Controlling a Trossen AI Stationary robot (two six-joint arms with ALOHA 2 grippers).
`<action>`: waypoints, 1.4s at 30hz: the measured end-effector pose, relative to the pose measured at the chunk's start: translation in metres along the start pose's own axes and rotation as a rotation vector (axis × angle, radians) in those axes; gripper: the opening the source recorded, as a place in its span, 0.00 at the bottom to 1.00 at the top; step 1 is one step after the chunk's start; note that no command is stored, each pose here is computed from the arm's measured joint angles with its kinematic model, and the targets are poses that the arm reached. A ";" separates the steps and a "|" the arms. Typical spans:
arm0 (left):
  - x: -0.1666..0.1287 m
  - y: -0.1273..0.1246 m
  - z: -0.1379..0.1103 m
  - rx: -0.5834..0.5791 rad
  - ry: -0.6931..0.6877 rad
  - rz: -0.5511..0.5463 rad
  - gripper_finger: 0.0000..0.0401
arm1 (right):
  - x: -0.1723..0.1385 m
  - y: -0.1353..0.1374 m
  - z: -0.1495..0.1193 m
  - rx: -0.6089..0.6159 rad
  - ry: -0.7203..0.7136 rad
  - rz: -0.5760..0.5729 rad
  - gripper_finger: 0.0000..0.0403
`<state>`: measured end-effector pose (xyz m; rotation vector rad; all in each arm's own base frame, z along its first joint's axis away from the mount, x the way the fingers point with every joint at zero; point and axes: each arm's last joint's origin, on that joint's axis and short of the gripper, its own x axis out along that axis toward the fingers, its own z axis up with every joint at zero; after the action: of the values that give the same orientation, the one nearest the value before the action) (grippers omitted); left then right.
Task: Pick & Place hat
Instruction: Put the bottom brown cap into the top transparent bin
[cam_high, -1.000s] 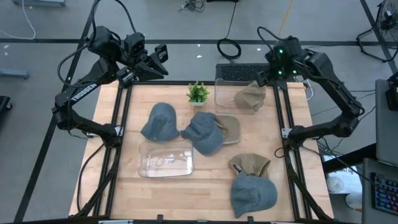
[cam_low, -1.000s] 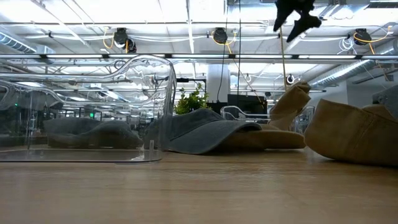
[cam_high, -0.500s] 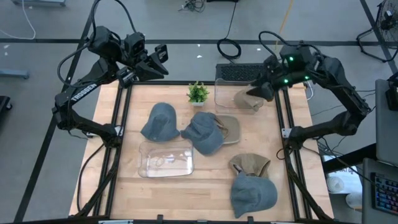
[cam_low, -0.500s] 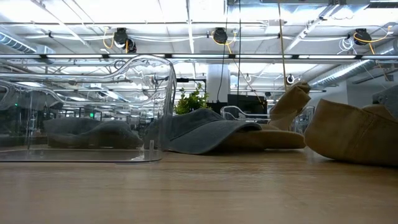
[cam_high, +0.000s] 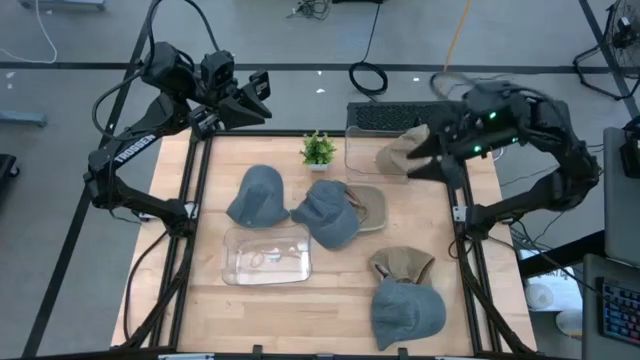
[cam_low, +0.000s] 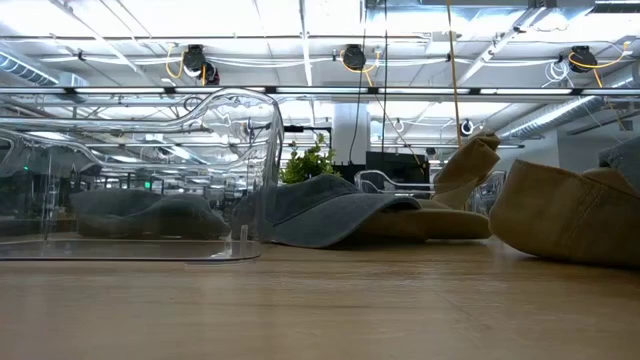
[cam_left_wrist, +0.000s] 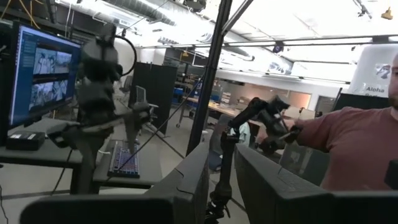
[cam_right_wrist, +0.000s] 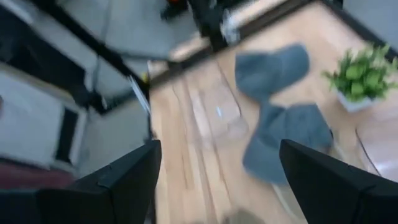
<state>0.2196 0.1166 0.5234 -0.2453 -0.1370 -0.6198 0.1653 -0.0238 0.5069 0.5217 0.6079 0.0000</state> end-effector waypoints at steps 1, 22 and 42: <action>0.000 0.000 0.000 0.000 0.000 0.000 0.21 | 0.004 0.002 -0.003 -0.017 0.038 -0.012 0.78; 0.000 0.000 0.000 -0.009 0.001 -0.001 0.21 | 0.117 -0.005 -0.084 -0.256 0.584 -0.249 0.78; 0.000 0.000 0.000 -0.013 0.003 -0.004 0.21 | 0.197 -0.053 -0.183 -0.394 0.794 -0.281 0.78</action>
<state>0.2195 0.1165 0.5234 -0.2564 -0.1306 -0.6250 0.2202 0.0452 0.2480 0.0261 1.4197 0.0628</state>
